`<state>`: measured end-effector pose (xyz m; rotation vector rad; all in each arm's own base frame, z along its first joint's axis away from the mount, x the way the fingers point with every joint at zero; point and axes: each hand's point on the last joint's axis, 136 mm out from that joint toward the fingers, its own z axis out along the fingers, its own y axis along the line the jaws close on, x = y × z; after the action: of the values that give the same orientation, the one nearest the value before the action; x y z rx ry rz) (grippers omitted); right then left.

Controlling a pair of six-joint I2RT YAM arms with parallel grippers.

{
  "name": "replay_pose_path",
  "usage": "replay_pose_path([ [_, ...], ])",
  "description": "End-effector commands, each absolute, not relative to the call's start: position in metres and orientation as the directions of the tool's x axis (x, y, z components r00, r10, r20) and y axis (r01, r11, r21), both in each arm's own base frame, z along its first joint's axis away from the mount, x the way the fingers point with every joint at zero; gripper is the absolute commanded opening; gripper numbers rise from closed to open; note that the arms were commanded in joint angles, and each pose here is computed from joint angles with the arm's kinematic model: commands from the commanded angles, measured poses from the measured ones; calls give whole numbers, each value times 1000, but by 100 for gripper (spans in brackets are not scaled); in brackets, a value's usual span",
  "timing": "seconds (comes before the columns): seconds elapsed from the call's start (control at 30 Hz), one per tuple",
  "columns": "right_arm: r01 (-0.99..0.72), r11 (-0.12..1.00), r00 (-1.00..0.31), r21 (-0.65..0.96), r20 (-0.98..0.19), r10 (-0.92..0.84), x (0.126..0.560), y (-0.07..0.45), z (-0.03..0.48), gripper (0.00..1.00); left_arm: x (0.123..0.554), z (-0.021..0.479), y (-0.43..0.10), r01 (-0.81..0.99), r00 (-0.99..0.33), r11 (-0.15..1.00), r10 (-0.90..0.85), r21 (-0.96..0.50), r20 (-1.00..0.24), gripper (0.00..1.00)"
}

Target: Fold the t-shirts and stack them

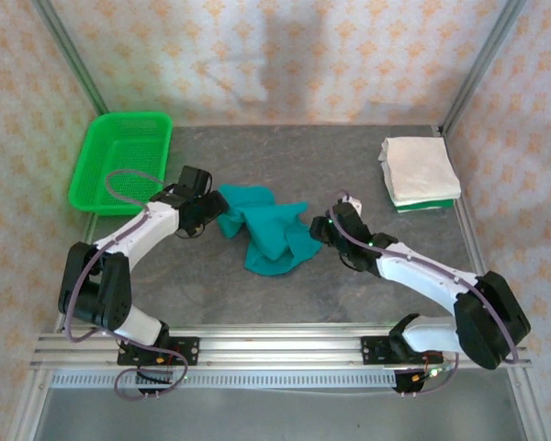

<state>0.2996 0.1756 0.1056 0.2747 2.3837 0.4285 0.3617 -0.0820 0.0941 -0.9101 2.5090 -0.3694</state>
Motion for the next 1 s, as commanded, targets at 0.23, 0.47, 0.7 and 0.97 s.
replay_pose_path([
  [0.23,-14,898,-847,440,-482,223,313,236,90,62,387,71,-100,-580,-638,665,-730,-470,-245,69],
  [0.47,-182,912,-874,368,-486,22,289,271,77,61,393,64,-101,-588,-631,657,-737,-472,-240,32],
  [0.7,-43,947,-870,318,-478,121,289,251,54,40,393,66,-97,-594,-628,664,-735,-454,-254,2],
  [0.97,-38,965,-840,260,-531,110,297,222,76,0,391,81,-86,-572,-650,721,-689,-391,-321,0],
])
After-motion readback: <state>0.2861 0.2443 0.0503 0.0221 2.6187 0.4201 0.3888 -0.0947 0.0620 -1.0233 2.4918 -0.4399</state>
